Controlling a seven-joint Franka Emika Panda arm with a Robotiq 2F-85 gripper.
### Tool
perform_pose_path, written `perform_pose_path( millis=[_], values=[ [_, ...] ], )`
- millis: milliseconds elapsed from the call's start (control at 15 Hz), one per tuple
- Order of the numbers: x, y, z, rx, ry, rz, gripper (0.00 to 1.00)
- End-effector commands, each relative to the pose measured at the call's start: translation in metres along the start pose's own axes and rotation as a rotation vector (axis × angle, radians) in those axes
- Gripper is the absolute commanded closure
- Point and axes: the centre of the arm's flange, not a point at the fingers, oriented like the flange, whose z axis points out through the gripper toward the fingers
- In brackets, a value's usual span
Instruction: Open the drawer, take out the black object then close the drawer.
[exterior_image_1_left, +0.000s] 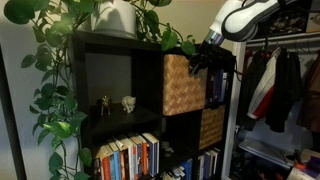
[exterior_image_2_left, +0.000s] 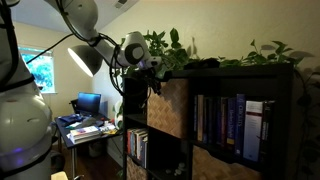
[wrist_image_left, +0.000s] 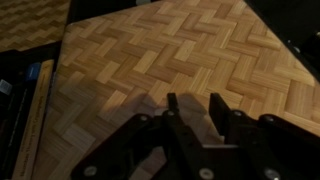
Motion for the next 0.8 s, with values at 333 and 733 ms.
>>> perform_pose_path(
  millis=[333,733],
  values=[
    [0.012,0.001,-0.071,-0.01,-0.428,-0.026,0.0],
    [0.003,0.016,-0.093,-0.071,-0.61,-0.073,0.0]
  ],
)
